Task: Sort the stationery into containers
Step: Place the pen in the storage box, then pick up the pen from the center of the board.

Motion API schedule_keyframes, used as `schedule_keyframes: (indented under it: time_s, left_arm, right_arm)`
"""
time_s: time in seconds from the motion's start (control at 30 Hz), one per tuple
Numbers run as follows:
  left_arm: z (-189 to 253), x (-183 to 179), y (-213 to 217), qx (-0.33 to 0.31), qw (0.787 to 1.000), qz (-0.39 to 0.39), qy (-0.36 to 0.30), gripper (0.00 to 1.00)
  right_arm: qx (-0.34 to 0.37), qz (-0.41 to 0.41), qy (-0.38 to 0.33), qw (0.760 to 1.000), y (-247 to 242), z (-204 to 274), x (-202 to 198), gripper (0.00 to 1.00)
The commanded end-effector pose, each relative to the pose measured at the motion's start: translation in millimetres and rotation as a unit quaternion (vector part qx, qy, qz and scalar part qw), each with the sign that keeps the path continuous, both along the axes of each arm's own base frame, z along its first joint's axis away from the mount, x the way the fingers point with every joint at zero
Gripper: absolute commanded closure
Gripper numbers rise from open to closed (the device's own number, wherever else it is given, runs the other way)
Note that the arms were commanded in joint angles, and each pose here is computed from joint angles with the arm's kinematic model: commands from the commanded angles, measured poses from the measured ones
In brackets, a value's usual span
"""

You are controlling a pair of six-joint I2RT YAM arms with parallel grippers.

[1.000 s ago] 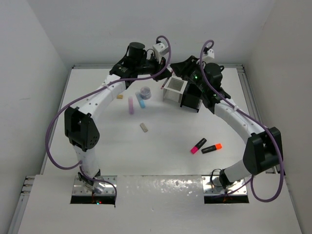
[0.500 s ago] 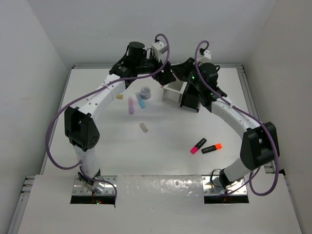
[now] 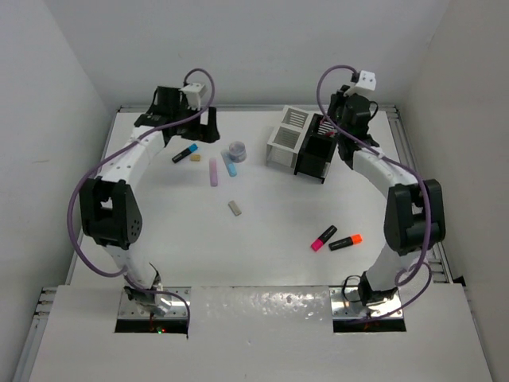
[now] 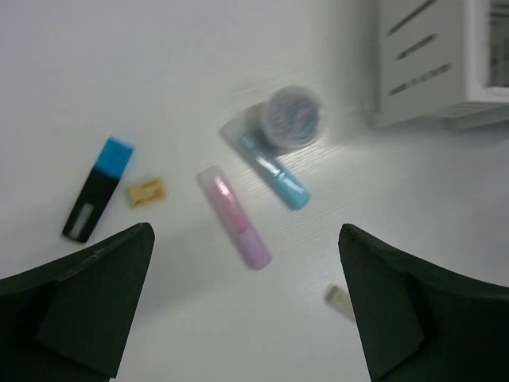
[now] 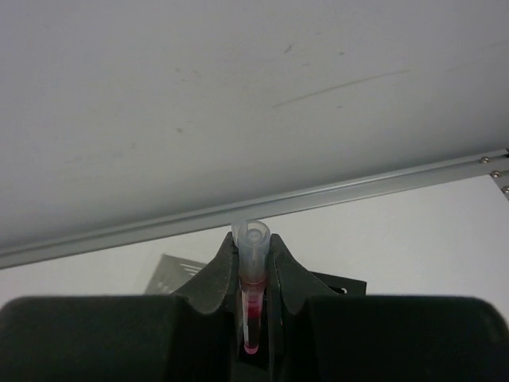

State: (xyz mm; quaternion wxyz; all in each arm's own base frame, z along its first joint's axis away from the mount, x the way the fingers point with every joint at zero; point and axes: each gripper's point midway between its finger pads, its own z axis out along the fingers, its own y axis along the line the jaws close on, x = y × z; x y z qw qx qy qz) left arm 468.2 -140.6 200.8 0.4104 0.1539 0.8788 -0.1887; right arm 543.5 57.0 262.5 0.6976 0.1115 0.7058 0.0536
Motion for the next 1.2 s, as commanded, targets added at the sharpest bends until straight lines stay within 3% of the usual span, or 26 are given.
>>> schedule_keyframes:
  time_s: [0.0, 0.13, 0.27, 0.33, 0.37, 0.4, 0.43, 0.47, 0.6, 0.83, 1.17]
  left_arm:
    - [21.8, -5.6, 41.5, 0.048, 0.997, 0.059, -0.034, 0.0]
    - [6.8, -11.9, 72.6, 0.047, 0.993, 0.111, -0.005, 0.0]
    - [-6.1, -12.4, 87.8, 0.068, 0.988, 0.136, 0.007, 0.0]
    - [-17.3, -10.1, 98.1, 0.085, 0.986, 0.145, 0.015, 0.0]
    - [-21.7, -7.9, 105.5, 0.098, 0.983, 0.156, 0.017, 0.0]
    - [-30.8, -4.1, 114.3, 0.104, 0.981, 0.16, 0.026, 0.01]
    - [-34.3, -1.0, 119.1, 0.112, 0.981, 0.153, 0.027, 0.04]
    - [-49.8, 2.2, 124.4, 0.119, 0.98, 0.153, 0.044, 0.08]
    - [-71.8, 26.1, 157.0, 0.152, 0.974, 0.158, 0.063, 0.15]
    - [-121.1, 63.9, 186.9, 0.241, 0.958, 0.136, 0.08, 0.24]
    - [-155.9, 73.6, 165.7, 0.232, 0.965, 0.061, 0.103, 0.26]
  right_arm:
    - [-0.046, -0.043, -0.045, 0.997, -13.9, 11.1, 21.3, 1.0]
    - [-0.038, -0.058, -0.067, 0.995, -15.6, -6.6, 32.7, 1.0]
    - [-0.044, -0.052, -0.046, 0.997, -13.2, -36.8, 37.8, 1.0]
    - [-0.042, -0.036, -0.03, 0.998, -6.9, -46.9, 37.7, 0.94]
    - [-0.041, -0.031, -0.025, 0.998, -4.8, -49.4, 36.2, 0.89]
    - [-0.038, -0.028, -0.026, 0.999, -4.3, -47.6, 35.1, 0.76]
    - [-0.038, -0.019, -0.016, 0.999, -1.6, -51.5, 33.4, 0.7]
    - [-0.037, -0.014, -0.018, 0.999, -0.2, -46.5, 30.5, 0.53]
    - [-0.041, 0.024, 0.001, 0.999, 11.5, -35.4, 24.0, 0.34]
    - [-0.02, 0.079, 0.023, 0.996, 29.7, 0.3, 5.5, 0.3]
    - [0.008, 0.104, 0.011, 0.994, 35.9, 31.7, -31.0, 0.3]
